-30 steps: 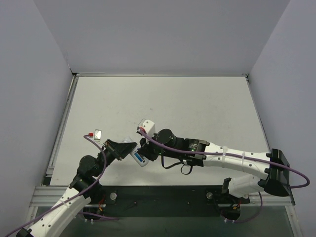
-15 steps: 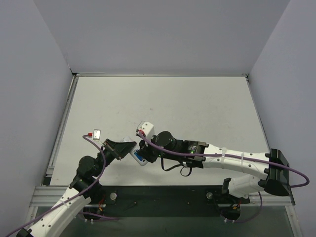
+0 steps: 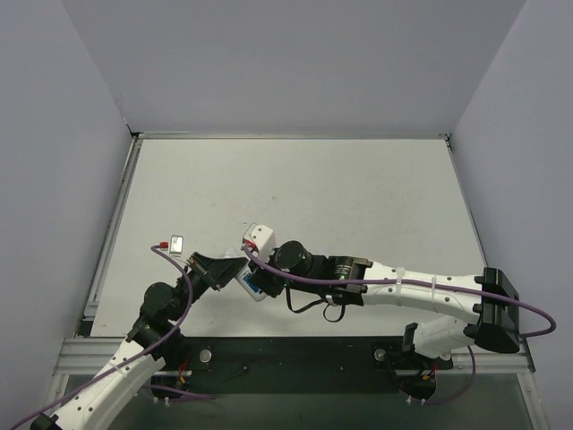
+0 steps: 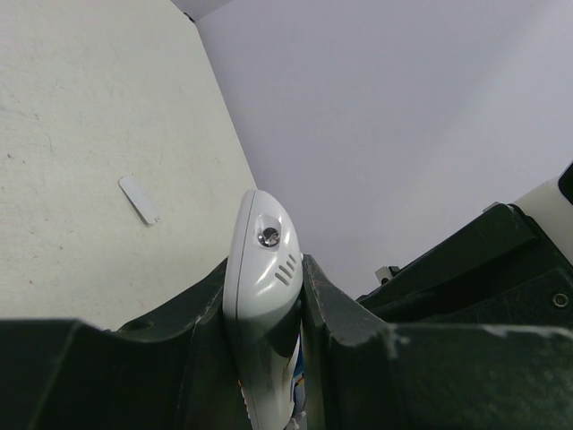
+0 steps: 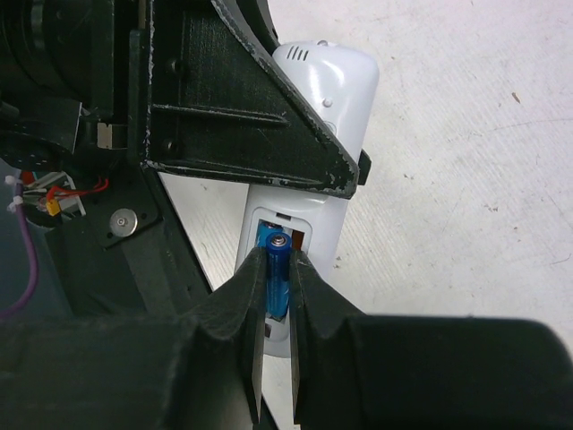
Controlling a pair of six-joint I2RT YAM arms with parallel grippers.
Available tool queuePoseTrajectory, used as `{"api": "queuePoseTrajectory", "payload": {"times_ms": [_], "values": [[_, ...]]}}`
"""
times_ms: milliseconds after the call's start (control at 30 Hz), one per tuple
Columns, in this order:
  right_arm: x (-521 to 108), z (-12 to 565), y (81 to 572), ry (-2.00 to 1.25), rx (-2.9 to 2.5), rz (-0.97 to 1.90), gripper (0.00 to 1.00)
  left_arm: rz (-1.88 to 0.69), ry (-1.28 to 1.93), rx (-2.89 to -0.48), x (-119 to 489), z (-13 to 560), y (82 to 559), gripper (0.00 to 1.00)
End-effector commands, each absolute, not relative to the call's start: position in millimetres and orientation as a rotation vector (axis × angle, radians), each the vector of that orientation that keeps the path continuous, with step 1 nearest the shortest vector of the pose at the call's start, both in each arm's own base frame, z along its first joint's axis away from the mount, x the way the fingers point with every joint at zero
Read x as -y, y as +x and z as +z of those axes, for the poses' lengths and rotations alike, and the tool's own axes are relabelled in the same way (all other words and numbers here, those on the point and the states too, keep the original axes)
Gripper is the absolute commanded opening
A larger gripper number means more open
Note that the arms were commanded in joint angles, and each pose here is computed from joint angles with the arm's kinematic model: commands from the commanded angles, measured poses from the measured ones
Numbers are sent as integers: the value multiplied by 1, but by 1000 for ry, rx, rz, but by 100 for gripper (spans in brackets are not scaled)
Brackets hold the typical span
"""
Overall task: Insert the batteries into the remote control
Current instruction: Load the battery into the remote control.
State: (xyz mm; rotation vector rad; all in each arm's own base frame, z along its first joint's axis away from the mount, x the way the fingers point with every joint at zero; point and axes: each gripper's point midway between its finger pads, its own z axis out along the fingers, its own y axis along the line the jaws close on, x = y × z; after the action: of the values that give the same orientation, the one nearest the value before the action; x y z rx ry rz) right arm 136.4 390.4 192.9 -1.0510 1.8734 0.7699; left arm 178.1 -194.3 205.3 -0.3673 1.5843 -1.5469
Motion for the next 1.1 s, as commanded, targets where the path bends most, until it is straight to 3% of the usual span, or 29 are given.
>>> {"api": "queuePoseTrajectory", "payload": {"times_ms": [0, 1067], "values": [[-388, 187, 141, -1056, -1916, 670, 2, -1597, -328, -1461, 191, 231, 175, 0], [-377, 180, 151, -987, -1957, 547, 18, -1568, -346, -1494, 191, 220, 178, 0]]}}
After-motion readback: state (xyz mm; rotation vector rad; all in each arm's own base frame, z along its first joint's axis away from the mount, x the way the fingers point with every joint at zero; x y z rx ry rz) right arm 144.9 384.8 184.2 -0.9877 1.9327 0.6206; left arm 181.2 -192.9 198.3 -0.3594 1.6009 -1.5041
